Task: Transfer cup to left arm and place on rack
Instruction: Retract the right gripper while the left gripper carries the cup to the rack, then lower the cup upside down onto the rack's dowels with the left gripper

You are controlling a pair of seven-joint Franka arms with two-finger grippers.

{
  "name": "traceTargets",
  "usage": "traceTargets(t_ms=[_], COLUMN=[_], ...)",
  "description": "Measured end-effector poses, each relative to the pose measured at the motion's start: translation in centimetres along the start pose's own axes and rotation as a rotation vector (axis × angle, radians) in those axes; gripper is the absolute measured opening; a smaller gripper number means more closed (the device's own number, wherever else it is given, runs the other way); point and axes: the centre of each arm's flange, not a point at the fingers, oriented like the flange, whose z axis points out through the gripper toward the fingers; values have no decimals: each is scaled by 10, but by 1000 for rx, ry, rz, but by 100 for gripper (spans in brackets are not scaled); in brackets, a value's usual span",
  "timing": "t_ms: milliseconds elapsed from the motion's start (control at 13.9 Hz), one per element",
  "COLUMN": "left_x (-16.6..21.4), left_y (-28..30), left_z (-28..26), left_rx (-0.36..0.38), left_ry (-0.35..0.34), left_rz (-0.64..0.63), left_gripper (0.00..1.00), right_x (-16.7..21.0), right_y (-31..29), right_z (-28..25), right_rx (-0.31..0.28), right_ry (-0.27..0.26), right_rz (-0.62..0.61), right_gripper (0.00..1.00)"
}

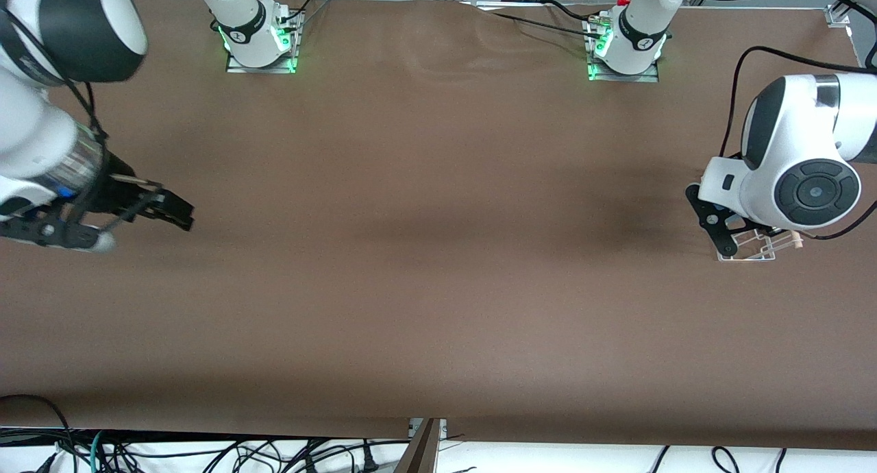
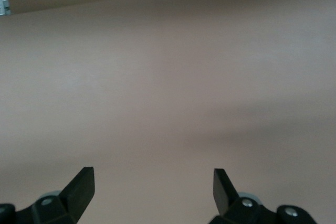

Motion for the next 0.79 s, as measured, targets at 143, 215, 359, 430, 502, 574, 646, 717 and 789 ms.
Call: traceTargets(t_ms=[143,215,359,430,502,574,646,717,789], left_x=[-4,-4,3,11,20,26,32,39,47], left_y=[9,12,16,17,16,15,13,11,9], left_z=[-12,-15,-10,0,11,23,34,44,56], left_rx=[49,67,83,84,81,86,98,122,150], left_ry=[-121,-179,-286,-323,-355,-395,-445,-509,-573], left_rz=[-17,-25,-36,-37,-43,-53,-55,-51,-46], left_gripper=[75,75,75,75,75,75,75,75,75], right_x=[-8,-13,-19,-20,-21,-21,-21,-22,-23], right_y=[27,32,33,34,34,33,32,30,27], right_z=[-6,-7,-7,-6,-6,-6,-6,-6,-6], right_rx=[-45,-57,-63,-65,-65,-65,-65,-65,-64], right_ry=[-8,-23,-47,-54,-56,-57,-59,-60,-61], right_rz=[-35,-65,-92,-95,-96,-98,-101,-105,-110], right_gripper=[100,100,100,100,100,100,100,100,100])
